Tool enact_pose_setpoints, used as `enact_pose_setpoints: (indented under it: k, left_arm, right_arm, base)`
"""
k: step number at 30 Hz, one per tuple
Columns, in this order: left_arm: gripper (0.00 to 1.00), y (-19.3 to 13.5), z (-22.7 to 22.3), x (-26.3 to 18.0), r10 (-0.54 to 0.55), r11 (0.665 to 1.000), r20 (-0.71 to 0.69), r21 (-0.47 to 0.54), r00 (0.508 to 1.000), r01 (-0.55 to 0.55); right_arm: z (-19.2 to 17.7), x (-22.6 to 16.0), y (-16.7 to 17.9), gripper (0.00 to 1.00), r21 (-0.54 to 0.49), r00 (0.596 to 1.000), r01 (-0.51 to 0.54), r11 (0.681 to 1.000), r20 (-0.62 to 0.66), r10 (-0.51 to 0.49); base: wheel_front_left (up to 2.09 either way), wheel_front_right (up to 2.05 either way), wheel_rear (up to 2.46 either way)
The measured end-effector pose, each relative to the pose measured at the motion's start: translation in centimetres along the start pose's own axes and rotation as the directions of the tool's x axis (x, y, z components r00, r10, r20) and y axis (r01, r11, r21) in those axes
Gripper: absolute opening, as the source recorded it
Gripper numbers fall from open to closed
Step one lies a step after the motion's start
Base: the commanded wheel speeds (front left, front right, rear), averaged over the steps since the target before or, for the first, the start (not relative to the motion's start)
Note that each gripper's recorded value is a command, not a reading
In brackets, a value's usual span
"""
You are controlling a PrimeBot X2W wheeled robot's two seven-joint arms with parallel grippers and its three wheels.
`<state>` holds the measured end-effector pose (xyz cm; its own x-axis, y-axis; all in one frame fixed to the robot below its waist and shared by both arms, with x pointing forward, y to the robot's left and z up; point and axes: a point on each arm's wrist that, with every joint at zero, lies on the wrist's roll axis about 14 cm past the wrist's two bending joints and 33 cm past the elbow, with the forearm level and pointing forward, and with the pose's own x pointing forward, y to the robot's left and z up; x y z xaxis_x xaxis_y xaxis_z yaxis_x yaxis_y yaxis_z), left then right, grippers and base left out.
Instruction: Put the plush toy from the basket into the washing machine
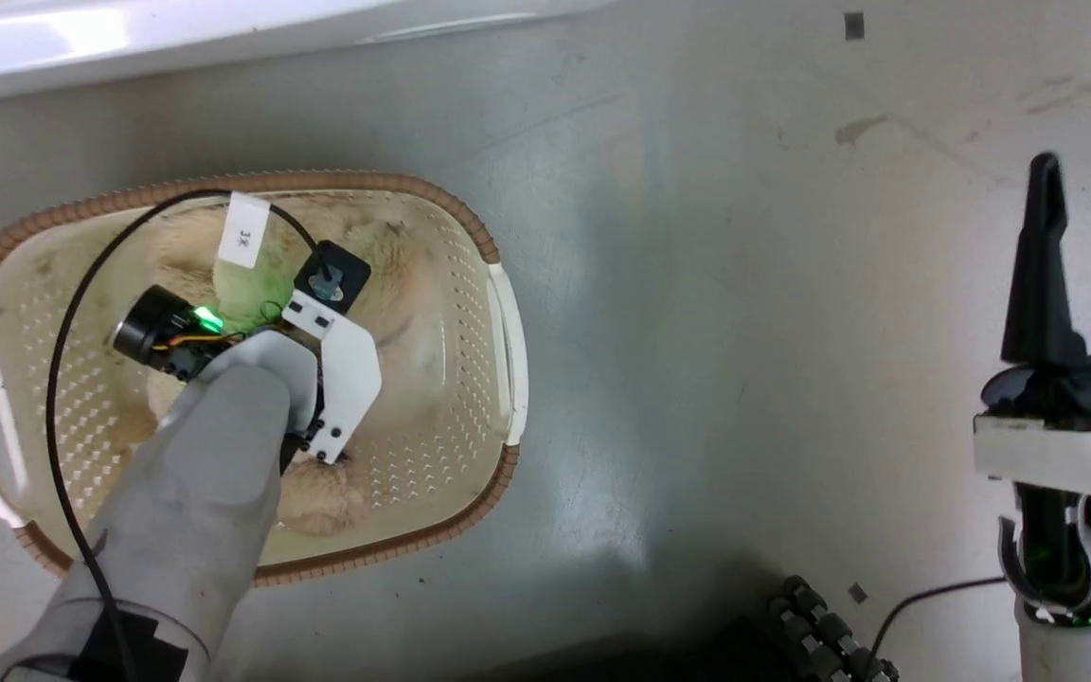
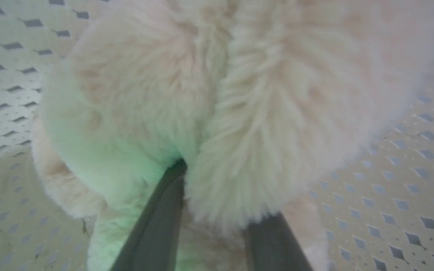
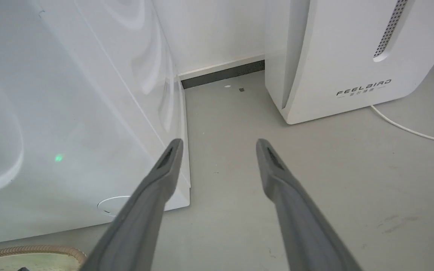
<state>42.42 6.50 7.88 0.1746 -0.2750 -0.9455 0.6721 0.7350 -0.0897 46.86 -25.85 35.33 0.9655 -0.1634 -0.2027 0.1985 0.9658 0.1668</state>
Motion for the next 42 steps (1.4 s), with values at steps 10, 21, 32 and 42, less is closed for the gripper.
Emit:
enact_pose_setpoints:
  k: [10,21,32,42]
  left_arm:
    - [0.0,0.3,-0.4,0.3,-0.008,1.0,-0.041,0.001,0.999,0.008]
    - [0.0,-0.1,1.4,-5.0,0.027,0.999,0.046,-0.047,0.999,-0.025]
    - [0.0,-2.3,3.6,-13.7,0.079,0.997,0.28,-0.017,0.957,-0.077]
    - [0.0,-2.5,6.0,-21.3,0.167,0.985,0.522,-0.06,0.837,-0.159]
  right_arm:
    - [1.8,0.7,-0.1,1.0,0.021,0.998,0.0,1.0,0.07,-0.001]
    - [6.7,-1.1,0.5,1.0,0.031,0.983,-0.011,0.999,0.181,0.006]
    - [10.7,-4.9,1.8,1.0,0.054,0.967,-0.048,0.997,0.253,0.033]
    - [13.1,-8.0,4.0,1.0,0.057,0.947,-0.12,0.991,0.307,0.097]
  base:
    - [0.0,0.0,0.0]
    - [0.0,0.0,0.0]
    - [0.0,0.0,0.0]
    - [0.0,0.0,0.0]
